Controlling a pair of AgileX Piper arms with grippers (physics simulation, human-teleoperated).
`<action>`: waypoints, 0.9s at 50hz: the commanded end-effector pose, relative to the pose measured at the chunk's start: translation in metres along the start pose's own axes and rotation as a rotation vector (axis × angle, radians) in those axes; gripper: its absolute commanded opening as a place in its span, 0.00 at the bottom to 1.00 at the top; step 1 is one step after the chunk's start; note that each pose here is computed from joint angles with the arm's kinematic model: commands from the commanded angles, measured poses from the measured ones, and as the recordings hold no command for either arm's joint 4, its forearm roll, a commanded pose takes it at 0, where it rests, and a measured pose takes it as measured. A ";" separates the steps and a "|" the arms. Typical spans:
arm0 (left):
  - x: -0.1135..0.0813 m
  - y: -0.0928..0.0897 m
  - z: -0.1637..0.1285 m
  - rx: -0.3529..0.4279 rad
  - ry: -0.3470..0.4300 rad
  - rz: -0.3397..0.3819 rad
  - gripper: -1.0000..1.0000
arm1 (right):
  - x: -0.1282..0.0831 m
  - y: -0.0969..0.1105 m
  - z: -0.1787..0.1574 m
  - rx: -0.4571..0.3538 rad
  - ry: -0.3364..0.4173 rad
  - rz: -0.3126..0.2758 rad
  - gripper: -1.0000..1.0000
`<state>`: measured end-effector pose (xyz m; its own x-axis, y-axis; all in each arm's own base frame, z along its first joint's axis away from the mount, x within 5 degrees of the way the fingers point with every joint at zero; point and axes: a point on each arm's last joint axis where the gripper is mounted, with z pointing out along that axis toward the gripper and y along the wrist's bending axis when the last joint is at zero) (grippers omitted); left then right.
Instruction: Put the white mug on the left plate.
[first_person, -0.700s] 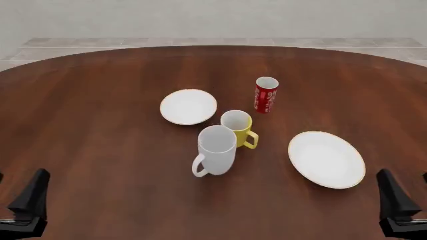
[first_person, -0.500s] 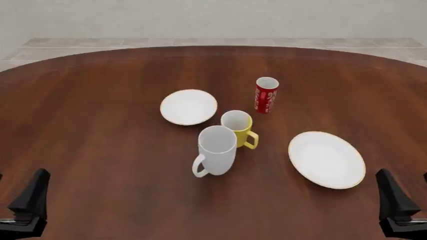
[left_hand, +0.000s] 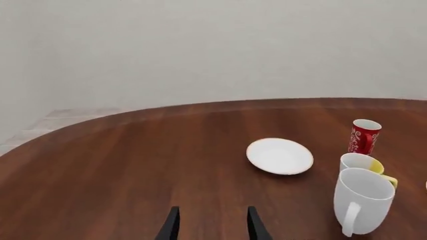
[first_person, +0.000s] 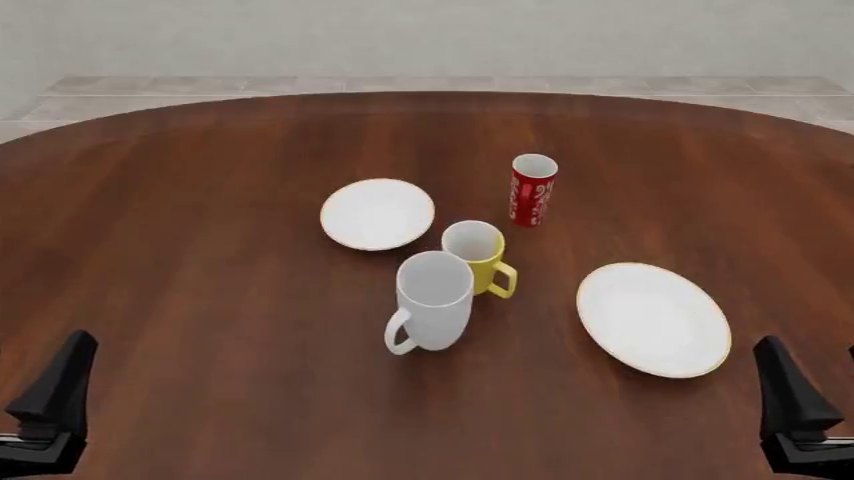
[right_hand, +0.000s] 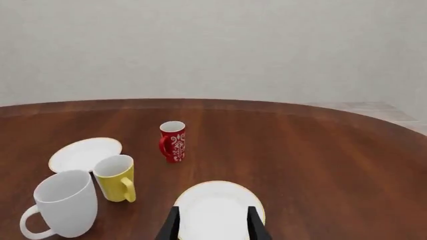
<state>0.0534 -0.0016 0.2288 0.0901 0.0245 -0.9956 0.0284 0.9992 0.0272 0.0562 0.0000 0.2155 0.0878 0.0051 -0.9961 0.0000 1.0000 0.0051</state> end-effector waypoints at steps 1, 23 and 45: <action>-0.009 -0.002 0.001 0.038 0.004 0.037 1.00 | 0.000 0.000 0.000 0.001 0.001 0.003 1.00; -0.029 -0.012 0.028 0.168 0.041 0.081 1.00 | 0.000 0.000 0.000 0.008 0.001 0.012 1.00; -0.044 -0.032 0.049 0.336 0.086 0.114 1.00 | 0.001 0.000 0.002 0.005 0.006 0.012 1.00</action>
<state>0.0894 -0.0264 0.2697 0.0381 0.1310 -0.9906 0.2809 0.9500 0.1365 0.0573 -0.0003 0.2152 0.0838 0.0163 -0.9963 0.0043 0.9999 0.0167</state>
